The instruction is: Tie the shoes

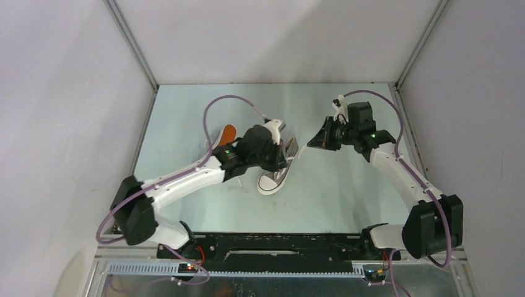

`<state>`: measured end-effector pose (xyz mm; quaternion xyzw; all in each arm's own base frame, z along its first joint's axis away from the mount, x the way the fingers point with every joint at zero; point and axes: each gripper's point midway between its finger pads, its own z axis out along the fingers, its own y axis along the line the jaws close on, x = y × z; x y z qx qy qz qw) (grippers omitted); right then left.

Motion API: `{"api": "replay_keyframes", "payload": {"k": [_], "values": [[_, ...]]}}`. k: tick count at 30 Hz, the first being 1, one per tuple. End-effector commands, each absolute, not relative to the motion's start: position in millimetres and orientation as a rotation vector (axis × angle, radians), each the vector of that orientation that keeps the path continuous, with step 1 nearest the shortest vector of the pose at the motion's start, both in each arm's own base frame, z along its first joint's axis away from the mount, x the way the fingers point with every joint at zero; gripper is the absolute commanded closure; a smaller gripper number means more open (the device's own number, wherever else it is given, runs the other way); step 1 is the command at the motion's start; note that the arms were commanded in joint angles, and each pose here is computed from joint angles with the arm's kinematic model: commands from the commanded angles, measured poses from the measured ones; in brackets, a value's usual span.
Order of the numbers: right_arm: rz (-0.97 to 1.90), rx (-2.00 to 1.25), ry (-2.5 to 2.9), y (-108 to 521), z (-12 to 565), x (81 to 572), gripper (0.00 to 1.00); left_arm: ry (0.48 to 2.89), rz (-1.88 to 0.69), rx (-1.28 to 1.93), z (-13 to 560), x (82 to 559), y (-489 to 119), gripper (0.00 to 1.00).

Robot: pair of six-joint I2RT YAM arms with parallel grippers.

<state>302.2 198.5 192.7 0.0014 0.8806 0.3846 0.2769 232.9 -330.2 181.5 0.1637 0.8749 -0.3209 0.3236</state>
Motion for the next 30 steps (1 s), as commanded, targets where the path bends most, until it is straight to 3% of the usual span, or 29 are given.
{"api": "replay_keyframes", "payload": {"k": [1,11,13,16,18,23,30], "values": [[1.201,0.033,2.316,205.9,217.8,310.2,0.98,2.204,-0.845,0.518,190.2,240.9,-369.9,1.00],[1.268,0.072,2.328,211.5,220.0,315.5,0.99,2.264,-0.677,0.497,113.4,251.8,-403.5,0.99],[1.269,0.071,2.341,212.4,216.8,314.7,0.98,2.254,-0.686,0.498,114.3,250.9,-403.7,0.88],[1.249,0.078,2.371,211.0,209.8,312.5,0.98,2.234,-0.685,0.491,123.5,248.5,-395.4,0.59],[1.240,0.073,2.385,211.3,206.6,310.7,0.98,2.227,-0.675,0.484,131.8,246.3,-383.6,0.49],[1.214,0.018,2.410,215.3,202.5,300.9,0.98,2.226,-0.765,0.485,157.3,236.5,-351.5,0.37],[1.203,-0.029,2.459,227.8,189.4,277.6,0.97,2.273,-0.792,0.319,154.8,254.4,-299.0,0.38]]}}
